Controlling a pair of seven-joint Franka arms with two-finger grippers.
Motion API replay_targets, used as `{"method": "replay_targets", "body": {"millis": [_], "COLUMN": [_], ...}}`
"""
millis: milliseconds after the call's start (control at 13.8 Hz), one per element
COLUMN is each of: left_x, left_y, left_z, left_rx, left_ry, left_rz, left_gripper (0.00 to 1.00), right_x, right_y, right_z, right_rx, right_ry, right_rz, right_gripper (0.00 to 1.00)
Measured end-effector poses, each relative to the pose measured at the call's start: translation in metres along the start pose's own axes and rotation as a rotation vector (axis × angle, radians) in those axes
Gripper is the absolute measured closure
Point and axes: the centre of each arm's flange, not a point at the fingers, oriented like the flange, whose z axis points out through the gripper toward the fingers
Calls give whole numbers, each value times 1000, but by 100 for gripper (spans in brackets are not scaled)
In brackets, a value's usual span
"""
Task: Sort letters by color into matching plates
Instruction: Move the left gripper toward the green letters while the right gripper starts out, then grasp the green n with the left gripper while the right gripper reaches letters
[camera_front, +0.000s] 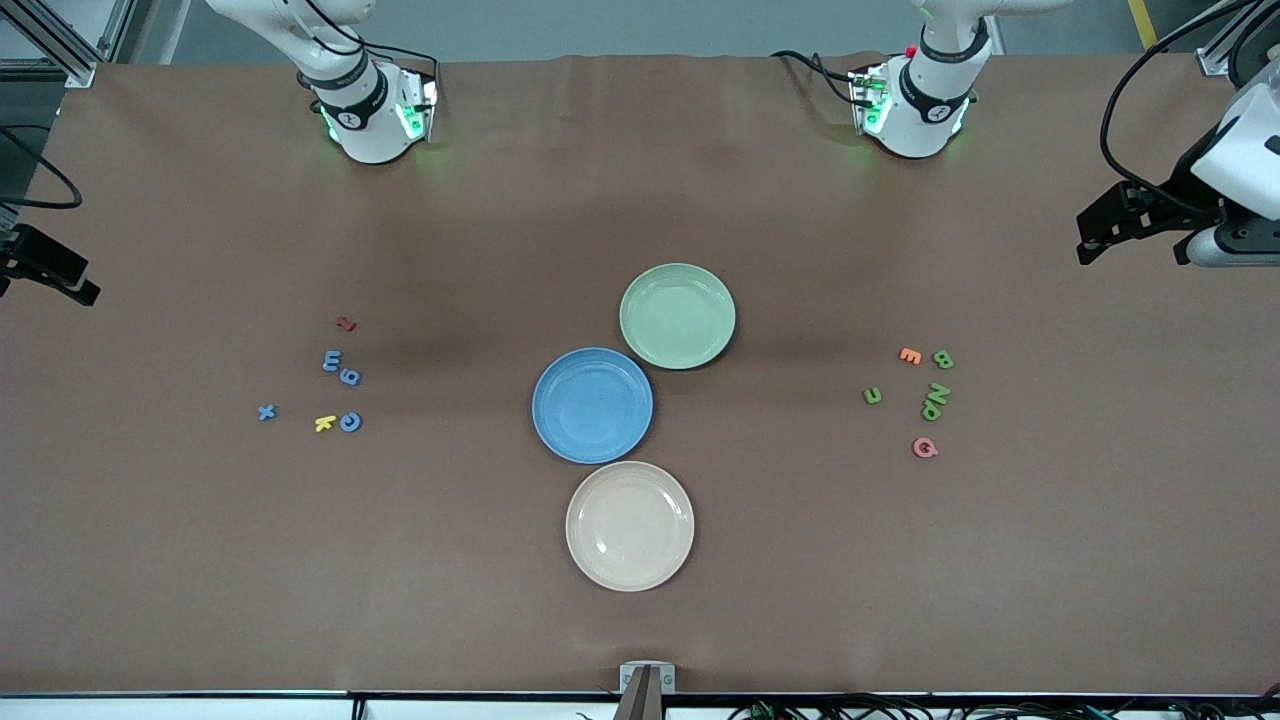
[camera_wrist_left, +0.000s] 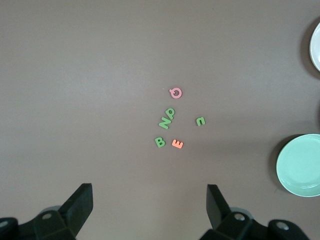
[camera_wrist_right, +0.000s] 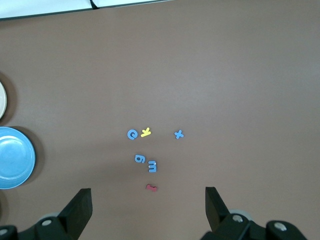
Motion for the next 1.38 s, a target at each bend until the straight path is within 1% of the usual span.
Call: {"method": "replay_targets", "body": {"millis": [364, 582, 800, 945, 1091, 1236, 1309, 1382], "left_x": [0, 14, 42, 49, 47, 36, 30, 24], "left_y": [-1, 3, 9, 14, 22, 31, 35, 39], "left_z": [4, 34, 105, 157, 205, 253, 277, 301], "left_rx": [1, -25, -38, -42, -45, -49, -52, -54], "left_ry": [-17, -61, -93, -103, -91, -84, -74, -63], "left_rz": [-1, 5, 10, 15, 16, 20, 11, -4], "left_gripper": [0, 0, 0, 0, 0, 0, 0, 0], "right_x": [0, 0, 0, -2, -1, 4, 6, 9], "right_y": [0, 0, 0, 1, 1, 1, 1, 3], "right_z": [0, 0, 1, 5, 13, 27, 37, 54], "right_rx": [0, 0, -1, -6, -8, -10, -11, -13], "right_ry": [0, -1, -7, -31, -59, -89, -109, -142], "right_rz": [0, 0, 1, 1, 0, -1, 0, 4], "right_gripper": [0, 0, 0, 0, 0, 0, 0, 0]}}
